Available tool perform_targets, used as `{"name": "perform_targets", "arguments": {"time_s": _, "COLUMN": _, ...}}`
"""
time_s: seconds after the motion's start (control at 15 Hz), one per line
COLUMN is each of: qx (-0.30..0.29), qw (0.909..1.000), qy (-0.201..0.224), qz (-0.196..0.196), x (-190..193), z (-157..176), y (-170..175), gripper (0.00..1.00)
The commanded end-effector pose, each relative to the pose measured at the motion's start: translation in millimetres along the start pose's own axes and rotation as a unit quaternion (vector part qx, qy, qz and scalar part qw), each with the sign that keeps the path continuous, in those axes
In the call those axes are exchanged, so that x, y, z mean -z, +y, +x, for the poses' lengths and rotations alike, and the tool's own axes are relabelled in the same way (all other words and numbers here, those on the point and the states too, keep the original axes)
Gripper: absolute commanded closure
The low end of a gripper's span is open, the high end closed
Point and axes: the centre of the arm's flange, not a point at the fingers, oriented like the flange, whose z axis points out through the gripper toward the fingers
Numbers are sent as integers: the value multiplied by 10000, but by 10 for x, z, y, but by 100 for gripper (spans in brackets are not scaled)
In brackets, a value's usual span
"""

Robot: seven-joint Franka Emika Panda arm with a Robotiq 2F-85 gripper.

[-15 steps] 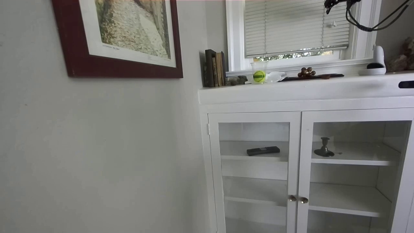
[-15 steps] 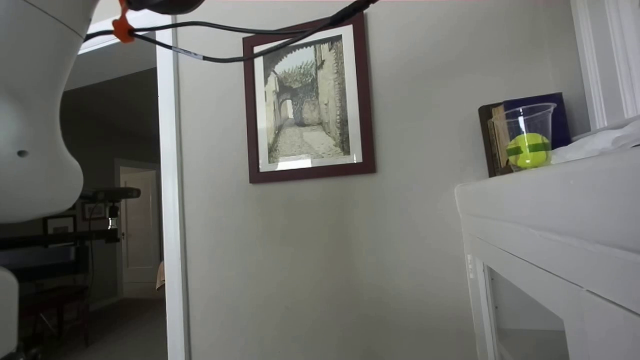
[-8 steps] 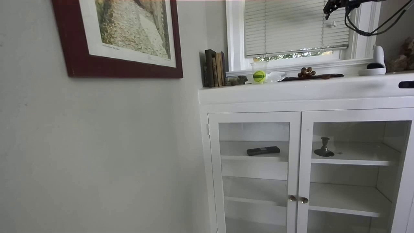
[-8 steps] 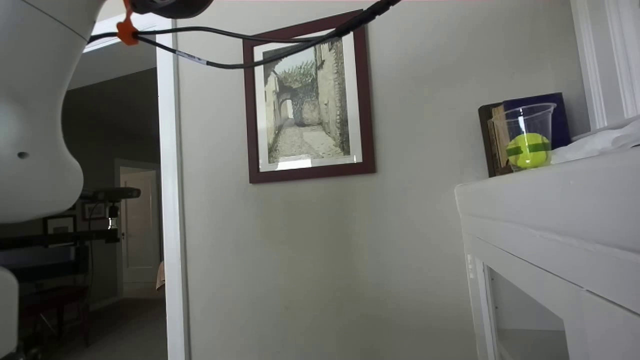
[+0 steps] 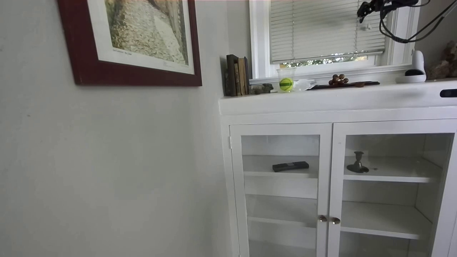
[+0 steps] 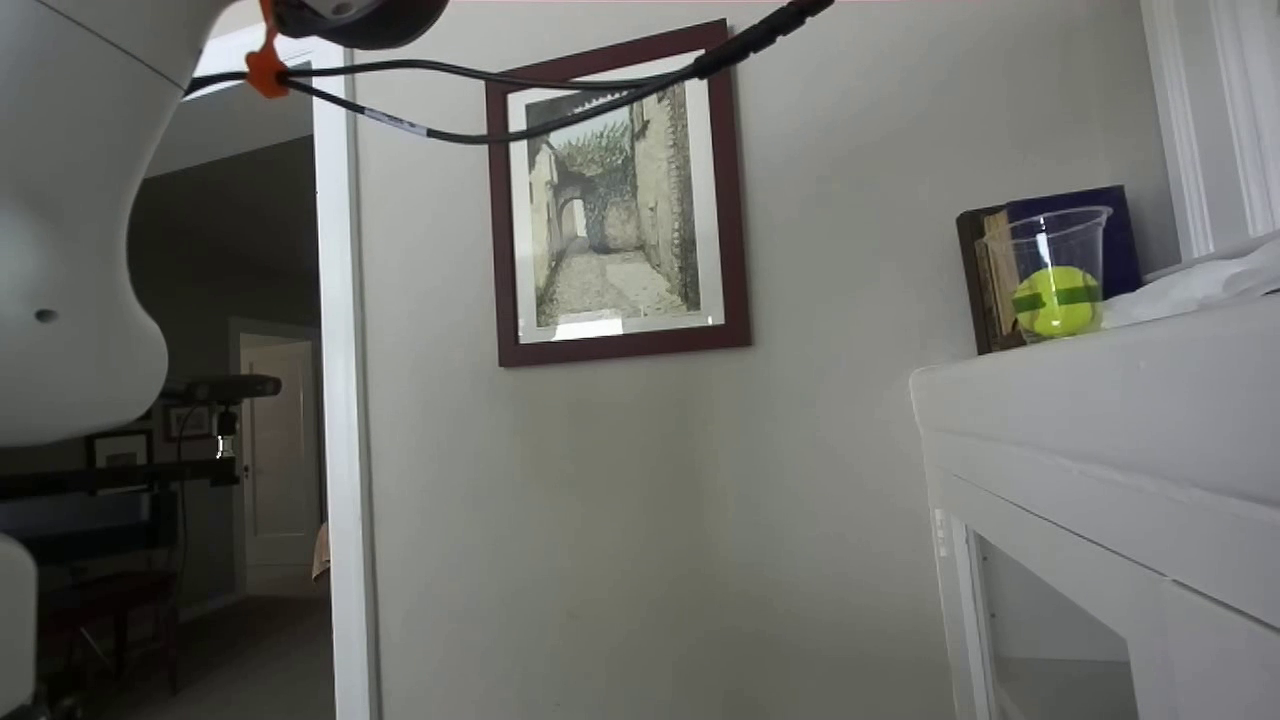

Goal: Open the curtain

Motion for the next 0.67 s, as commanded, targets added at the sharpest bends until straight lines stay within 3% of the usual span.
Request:
{"name": "perform_targets", "arguments": {"time_s": 0.0, "qx": -132, "qw": 9995, "qy": 280, "qz": 33, "x": -147, "z": 179, "y": 38, "gripper": 0}}
{"name": "perform_targets", "arguments": {"time_s": 0.6, "qx": -101, "qw": 9980, "qy": 630, "qz": -46, "x": -315, "z": 202, "y": 10, "gripper": 0}}
